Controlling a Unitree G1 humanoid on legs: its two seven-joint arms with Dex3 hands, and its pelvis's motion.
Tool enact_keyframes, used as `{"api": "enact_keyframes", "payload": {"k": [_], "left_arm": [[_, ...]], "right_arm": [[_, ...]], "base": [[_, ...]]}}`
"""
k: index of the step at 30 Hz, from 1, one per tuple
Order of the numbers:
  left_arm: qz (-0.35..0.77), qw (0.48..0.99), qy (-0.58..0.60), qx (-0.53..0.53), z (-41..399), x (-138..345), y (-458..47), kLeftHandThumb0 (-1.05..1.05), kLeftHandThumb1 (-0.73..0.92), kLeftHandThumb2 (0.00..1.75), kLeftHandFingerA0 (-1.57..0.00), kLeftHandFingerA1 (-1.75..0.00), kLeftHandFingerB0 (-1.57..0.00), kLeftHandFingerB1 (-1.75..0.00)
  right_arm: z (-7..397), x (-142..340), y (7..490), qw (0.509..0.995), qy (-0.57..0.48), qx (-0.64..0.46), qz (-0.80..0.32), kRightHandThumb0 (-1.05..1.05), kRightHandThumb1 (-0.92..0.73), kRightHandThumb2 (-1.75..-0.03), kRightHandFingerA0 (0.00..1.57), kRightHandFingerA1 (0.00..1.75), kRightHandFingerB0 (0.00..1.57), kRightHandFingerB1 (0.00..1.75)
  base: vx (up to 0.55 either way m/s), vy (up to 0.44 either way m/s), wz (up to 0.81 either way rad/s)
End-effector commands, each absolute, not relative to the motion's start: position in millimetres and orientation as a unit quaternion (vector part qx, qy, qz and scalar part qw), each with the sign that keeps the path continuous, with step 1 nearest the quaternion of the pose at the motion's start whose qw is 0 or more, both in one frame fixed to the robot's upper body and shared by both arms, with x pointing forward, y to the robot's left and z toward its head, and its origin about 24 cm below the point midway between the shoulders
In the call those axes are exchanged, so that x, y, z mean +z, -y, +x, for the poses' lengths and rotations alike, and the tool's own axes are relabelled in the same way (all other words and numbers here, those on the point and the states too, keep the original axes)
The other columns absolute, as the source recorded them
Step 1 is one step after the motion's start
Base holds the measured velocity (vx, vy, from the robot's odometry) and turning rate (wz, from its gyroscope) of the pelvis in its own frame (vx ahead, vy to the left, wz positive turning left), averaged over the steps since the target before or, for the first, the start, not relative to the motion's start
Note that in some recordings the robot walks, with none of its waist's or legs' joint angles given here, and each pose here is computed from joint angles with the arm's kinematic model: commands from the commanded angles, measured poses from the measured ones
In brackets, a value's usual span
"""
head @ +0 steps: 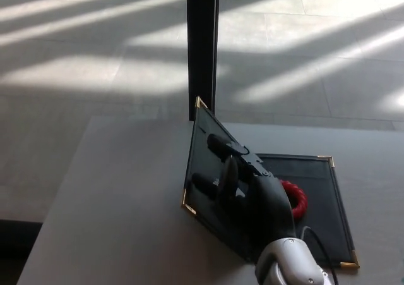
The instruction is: There is a diary kept infront of the robot and the robot uses its right hand to grab its cover and puses it to the left to open it.
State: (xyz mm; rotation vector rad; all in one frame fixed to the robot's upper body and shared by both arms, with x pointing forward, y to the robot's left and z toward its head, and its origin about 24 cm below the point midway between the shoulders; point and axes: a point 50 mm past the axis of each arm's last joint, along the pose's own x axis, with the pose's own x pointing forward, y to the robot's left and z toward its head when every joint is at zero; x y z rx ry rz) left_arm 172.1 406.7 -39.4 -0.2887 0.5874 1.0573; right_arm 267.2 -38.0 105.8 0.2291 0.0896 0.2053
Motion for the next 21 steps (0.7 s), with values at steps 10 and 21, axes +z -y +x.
{"api": "enact_keyframes", "payload": {"k": [10,21], "left_arm": [[-0.120,0.826,-0.267,0.482,188.1,-25.9,-410.5,-1.05,0.92,1.20,-0.35,-1.62,-0.26,-1.38],[-0.101,0.837,-0.260,0.472,203.6,-15.9,-409.5,-1.05,0.92,1.18,-0.36,-1.60,-0.28,-1.39]], "right_arm": [[324.5,83.7,91.1,0.998,-0.051,-0.004,-0.029,-0.63,-0.92,-0.81,0.36,0.65,0.24,0.49],[343.3,73.2,65.0,0.994,-0.070,0.018,-0.076,-0.59,-0.71,-1.14,0.51,0.72,0.16,0.52]], "base": [[0.00,0.000,0.00],[0.00,0.000,0.00]]}}
